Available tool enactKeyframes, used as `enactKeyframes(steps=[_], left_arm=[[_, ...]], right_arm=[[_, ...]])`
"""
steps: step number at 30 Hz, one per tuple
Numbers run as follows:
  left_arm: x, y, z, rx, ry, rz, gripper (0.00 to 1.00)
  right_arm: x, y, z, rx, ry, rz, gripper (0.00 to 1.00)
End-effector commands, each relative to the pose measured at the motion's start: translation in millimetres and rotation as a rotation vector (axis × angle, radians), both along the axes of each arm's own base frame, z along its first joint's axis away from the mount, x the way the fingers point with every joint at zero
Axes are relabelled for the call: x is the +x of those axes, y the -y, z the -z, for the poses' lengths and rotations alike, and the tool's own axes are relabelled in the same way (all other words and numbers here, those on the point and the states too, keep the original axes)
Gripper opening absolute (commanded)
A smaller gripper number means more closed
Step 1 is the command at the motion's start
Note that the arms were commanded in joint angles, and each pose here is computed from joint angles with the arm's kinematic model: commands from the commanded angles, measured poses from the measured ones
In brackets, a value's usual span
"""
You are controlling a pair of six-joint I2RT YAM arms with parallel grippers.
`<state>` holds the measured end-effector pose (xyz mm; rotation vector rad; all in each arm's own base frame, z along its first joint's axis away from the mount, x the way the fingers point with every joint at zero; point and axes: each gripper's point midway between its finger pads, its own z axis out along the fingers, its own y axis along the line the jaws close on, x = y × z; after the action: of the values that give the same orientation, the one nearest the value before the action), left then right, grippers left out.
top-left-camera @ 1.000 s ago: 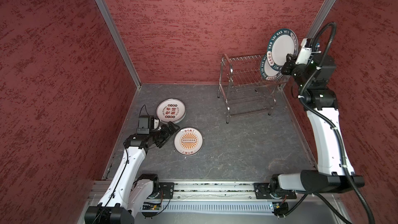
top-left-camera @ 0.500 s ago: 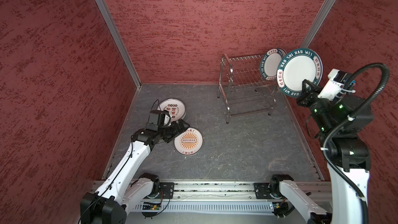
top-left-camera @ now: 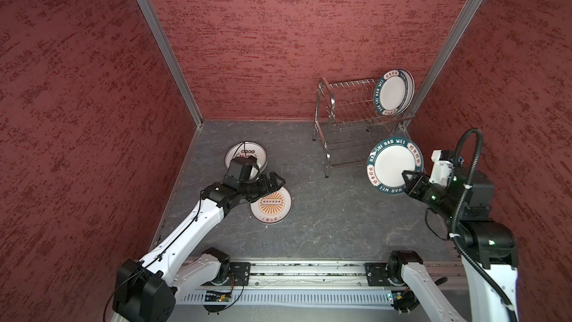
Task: Unload the plates from the dish rack
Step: Place the plate among the plates.
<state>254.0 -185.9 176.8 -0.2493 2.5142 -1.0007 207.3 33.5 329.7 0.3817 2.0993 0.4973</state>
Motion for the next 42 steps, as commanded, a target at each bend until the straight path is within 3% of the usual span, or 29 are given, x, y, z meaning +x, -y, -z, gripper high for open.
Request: enactKeyframes(steps=[1,7,16,23,29,42], left_arm=[[10.2,12.0,-16.9,-0.015,0.061,0.005,0.99],[8.3,28.4,-12.9,-0.025,0.045,0.025,1.00],[1.3,55.9,-15.9,-0.084,0.040,0.070,0.97],[4.3,89.5,-13.2,-0.149,0.030,0.128,0.94],[9.0,121.9,-31.3,-0.189,0.060,0.190,0.92],[13.9,156.9,-37.4,-0.270,0.053,0.276,0.82]], right_arm=[[-9.4,-32.8,13.1,0.123,-0.050,-0.158,0.01],[1.3,-72.5,48.7,0.307,-0.113,-0.365,0.02],[25.7,-95.5,73.8,0.488,-0.127,-0.478,0.02],[32.4,-104.0,85.7,0.535,-0.155,-0.540,0.03],[38.0,-106.0,95.3,0.552,-0.166,-0.547,0.04],[44.6,-113.2,96.0,0.616,-0.157,-0.590,0.04]])
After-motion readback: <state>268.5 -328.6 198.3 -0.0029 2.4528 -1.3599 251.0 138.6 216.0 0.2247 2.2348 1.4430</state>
